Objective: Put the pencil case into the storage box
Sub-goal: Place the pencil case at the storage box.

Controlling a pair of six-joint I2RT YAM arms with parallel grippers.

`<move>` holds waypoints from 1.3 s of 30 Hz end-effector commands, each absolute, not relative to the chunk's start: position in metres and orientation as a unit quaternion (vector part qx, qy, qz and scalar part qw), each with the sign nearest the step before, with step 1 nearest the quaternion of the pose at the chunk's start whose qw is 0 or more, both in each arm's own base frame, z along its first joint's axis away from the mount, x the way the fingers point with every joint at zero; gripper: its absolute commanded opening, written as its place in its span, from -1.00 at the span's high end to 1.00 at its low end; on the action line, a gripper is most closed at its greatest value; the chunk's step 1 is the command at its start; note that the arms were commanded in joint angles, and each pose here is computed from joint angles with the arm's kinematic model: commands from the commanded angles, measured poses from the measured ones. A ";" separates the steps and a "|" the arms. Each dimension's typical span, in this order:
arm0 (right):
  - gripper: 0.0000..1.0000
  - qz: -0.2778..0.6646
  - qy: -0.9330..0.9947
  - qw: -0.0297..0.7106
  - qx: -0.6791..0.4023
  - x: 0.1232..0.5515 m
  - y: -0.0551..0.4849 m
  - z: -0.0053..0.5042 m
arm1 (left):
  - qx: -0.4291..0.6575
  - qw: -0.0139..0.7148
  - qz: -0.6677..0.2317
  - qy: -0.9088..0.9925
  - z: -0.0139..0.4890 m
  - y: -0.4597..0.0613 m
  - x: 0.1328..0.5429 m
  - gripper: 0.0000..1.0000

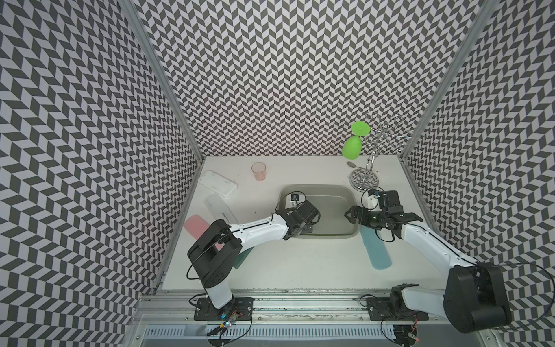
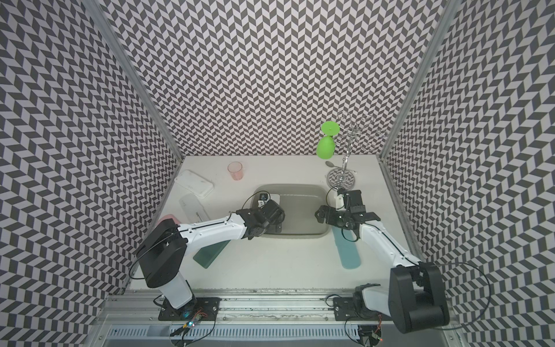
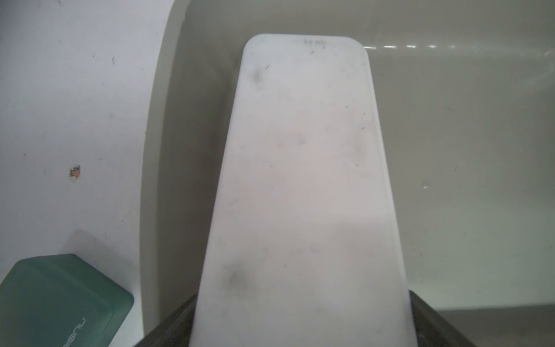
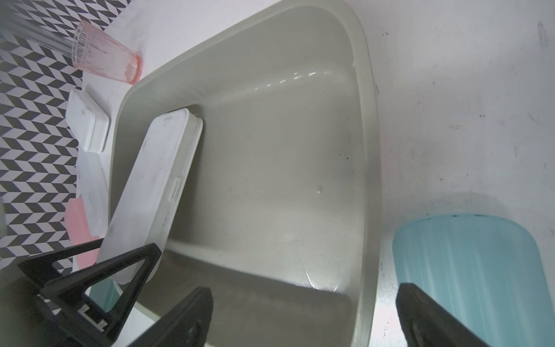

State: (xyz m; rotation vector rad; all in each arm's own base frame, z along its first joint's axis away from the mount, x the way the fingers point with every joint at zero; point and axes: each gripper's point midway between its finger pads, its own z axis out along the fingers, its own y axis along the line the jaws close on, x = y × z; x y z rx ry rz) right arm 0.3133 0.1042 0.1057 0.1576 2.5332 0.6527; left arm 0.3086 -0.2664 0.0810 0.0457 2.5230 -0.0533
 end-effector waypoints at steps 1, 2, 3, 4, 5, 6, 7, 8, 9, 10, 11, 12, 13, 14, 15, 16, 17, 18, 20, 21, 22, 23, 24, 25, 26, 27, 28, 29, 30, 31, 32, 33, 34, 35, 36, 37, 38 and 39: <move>-0.99 0.234 0.933 0.268 0.052 0.318 0.102 0.108 | 0.019 0.323 -0.024 0.946 0.097 -0.276 0.318 -1.00; -0.99 0.236 0.933 0.267 0.052 0.319 0.103 0.109 | 0.021 0.326 -0.027 0.945 0.100 -0.278 0.319 -1.00; -0.99 0.236 0.932 0.269 0.052 0.320 0.103 0.110 | 0.020 0.328 -0.030 0.944 0.104 -0.279 0.320 -1.00; -0.99 0.237 0.932 0.269 0.051 0.321 0.104 0.112 | 0.022 0.331 -0.033 0.943 0.108 -0.280 0.320 -1.00; -0.99 0.237 0.931 0.271 0.051 0.322 0.104 0.114 | 0.024 0.332 -0.034 0.942 0.109 -0.281 0.320 -1.00; -0.99 0.240 0.930 0.274 0.050 0.324 0.105 0.117 | 0.025 0.332 -0.033 0.942 0.109 -0.280 0.320 -1.00; -0.99 0.243 0.929 0.276 0.049 0.325 0.106 0.119 | 0.027 0.331 -0.030 0.943 0.109 -0.279 0.320 -1.00; -0.99 0.245 0.929 0.275 0.048 0.326 0.107 0.121 | 0.028 0.332 -0.030 0.943 0.112 -0.278 0.320 -1.00; -0.99 0.246 0.929 0.272 0.045 0.326 0.107 0.123 | 0.029 0.334 -0.031 0.941 0.119 -0.277 0.320 -1.00; -0.99 0.242 0.930 0.272 0.044 0.326 0.107 0.127 | 0.029 0.340 -0.033 0.939 0.130 -0.276 0.320 -1.00; -0.99 0.232 0.931 0.276 0.048 0.327 0.103 0.130 | 0.030 0.348 -0.032 0.936 0.141 -0.273 0.320 -1.00; -0.99 0.215 0.934 0.281 0.058 0.328 0.096 0.133 | 0.028 0.362 -0.029 0.931 0.157 -0.268 0.321 -1.00; -0.99 0.194 0.937 0.280 0.078 0.327 0.087 0.134 | 0.027 0.379 -0.024 0.925 0.172 -0.261 0.323 -1.00; -0.99 0.179 0.940 0.277 0.084 0.326 0.082 0.134 | 0.025 0.392 -0.023 0.920 0.184 -0.255 0.325 -1.00; -0.99 0.164 0.946 0.267 0.088 0.322 0.077 0.133 | 0.023 0.403 -0.024 0.915 0.196 -0.246 0.328 -1.00; -0.99 0.153 0.950 0.257 0.090 0.318 0.073 0.131 | 0.016 0.410 -0.025 0.912 0.205 -0.237 0.330 -1.00; -0.99 0.140 0.954 0.245 0.098 0.313 0.069 0.126 | 0.007 0.417 -0.028 0.908 0.213 -0.227 0.333 -1.00; -0.99 0.128 0.958 0.235 0.104 0.307 0.064 0.122 | 0.006 0.424 -0.035 0.905 0.219 -0.220 0.334 -1.00; -0.99 0.100 0.964 0.216 0.115 0.296 0.055 0.112 | 0.005 0.434 -0.043 0.900 0.223 -0.209 0.336 -1.00; -0.99 0.088 0.967 0.208 0.121 0.290 0.050 0.108 | 0.009 0.436 -0.047 0.899 0.222 -0.205 0.335 -0.99; -0.99 0.079 0.969 0.200 0.125 0.285 0.047 0.105 | 0.014 0.435 -0.050 0.899 0.219 -0.203 0.335 -1.00; -0.99 0.073 0.969 0.196 0.129 0.280 0.045 0.103 | 0.020 0.433 -0.053 0.899 0.216 -0.201 0.334 -1.00; -0.99 0.071 0.970 0.191 0.132 0.274 0.043 0.101 | 0.029 0.429 -0.055 0.901 0.211 -0.200 0.332 -1.00; -0.99 0.070 0.970 0.187 0.137 0.270 0.043 0.100 | 0.039 0.427 -0.058 0.902 0.209 -0.201 0.331 -1.00; -0.99 0.070 0.971 0.180 0.138 0.264 0.042 0.099 | 0.050 0.423 -0.057 0.903 0.206 -0.201 0.329 -1.00; -0.99 0.071 0.972 0.175 0.139 0.260 0.043 0.098 | 0.058 0.420 -0.057 0.904 0.203 -0.201 0.327 -1.00; -0.99 0.071 0.972 0.174 0.139 0.259 0.043 0.098 | 0.065 0.421 -0.058 0.903 0.203 -0.202 0.325 -1.00; -0.99 0.065 0.972 0.171 0.144 0.257 0.041 0.099 | 0.069 0.422 -0.060 0.902 0.201 -0.201 0.323 -1.00; -0.99 0.055 0.973 0.166 0.150 0.255 0.037 0.098 | 0.070 0.424 -0.064 0.901 0.201 -0.199 0.322 -1.00; -0.99 0.048 0.974 0.158 0.154 0.253 0.035 0.096 | 0.070 0.425 -0.070 0.900 0.200 -0.199 0.320 -1.00; -0.99 0.046 0.975 0.152 0.156 0.251 0.035 0.094 | 0.070 0.427 -0.078 0.898 0.199 -0.198 0.319 -1.00; -0.99 0.047 0.976 0.144 0.155 0.250 0.036 0.090 | 0.070 0.426 -0.083 0.898 0.197 -0.197 0.318 -1.00; -0.99 0.046 0.977 0.135 0.156 0.249 0.036 0.086 | 0.071 0.426 -0.086 0.898 0.195 -0.196 0.316 -1.00; -0.99 0.044 0.979 0.124 0.157 0.247 0.037 0.081 | 0.071 0.425 -0.088 0.898 0.192 -0.195 0.315 -1.00; -0.99 0.043 0.980 0.111 0.158 0.245 0.037 0.075 | 0.070 0.425 -0.088 0.898 0.190 -0.193 0.314 -1.00; -0.99 0.041 0.982 0.097 0.159 0.242 0.038 0.071 | 0.070 0.424 -0.090 0.898 0.189 -0.192 0.313 -0.99; -0.99 0.040 0.983 0.080 0.158 0.238 0.039 0.065 | 0.069 0.425 -0.091 0.898 0.188 -0.190 0.312 -1.00; -0.99 0.036 0.984 0.065 0.159 0.234 0.040 0.060 | 0.079 0.426 -0.088 0.897 0.187 -0.189 0.311 -1.00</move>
